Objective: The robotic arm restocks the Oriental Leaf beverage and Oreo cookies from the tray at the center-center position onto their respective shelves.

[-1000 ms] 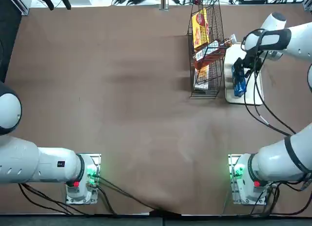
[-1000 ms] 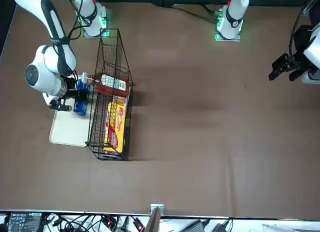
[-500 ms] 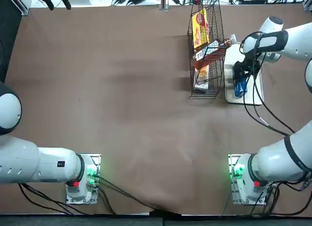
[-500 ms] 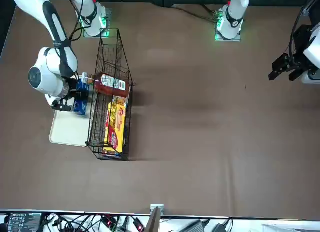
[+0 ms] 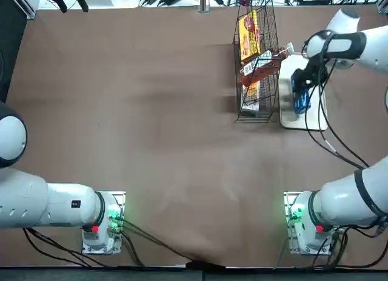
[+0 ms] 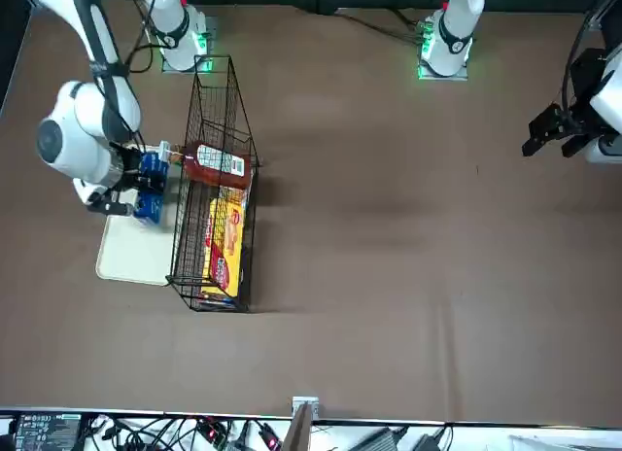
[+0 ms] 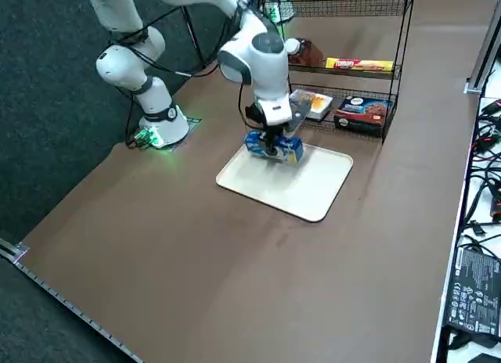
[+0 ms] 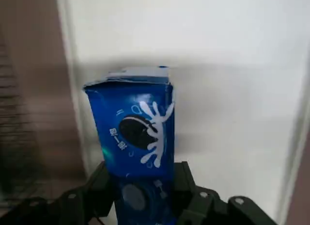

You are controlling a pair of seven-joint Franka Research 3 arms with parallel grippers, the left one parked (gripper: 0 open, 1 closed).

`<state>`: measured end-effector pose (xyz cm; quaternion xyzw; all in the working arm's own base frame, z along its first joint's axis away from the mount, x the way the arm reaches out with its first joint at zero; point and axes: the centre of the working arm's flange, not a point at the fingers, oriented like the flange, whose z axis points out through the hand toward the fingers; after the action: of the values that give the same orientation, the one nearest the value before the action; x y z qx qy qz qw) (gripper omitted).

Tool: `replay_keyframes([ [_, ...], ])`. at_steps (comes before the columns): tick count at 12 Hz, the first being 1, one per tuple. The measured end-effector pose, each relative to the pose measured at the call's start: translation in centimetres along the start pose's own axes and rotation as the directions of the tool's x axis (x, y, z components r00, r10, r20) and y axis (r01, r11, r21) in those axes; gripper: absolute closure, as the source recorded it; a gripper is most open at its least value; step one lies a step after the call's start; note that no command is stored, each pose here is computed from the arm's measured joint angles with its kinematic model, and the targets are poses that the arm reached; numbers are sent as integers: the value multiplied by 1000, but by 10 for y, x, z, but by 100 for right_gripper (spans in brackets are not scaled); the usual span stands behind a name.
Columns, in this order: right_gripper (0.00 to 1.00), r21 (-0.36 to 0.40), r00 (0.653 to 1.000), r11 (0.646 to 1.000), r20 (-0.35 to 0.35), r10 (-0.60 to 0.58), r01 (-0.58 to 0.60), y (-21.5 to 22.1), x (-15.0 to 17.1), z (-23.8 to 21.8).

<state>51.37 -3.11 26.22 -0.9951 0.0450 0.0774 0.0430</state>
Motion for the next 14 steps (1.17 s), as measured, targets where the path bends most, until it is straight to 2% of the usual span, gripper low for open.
replay_keyframes([
  [4,40,27,1000,1000,-24,-3,4,0,-10,-128],
  [8,39,43,997,999,-73,-10,13,-13,-51,-276],
  [10,39,67,994,998,-110,-11,18,-41,-77,-349],
  [14,39,186,987,982,-145,64,-36,-97,-88,-392],
])
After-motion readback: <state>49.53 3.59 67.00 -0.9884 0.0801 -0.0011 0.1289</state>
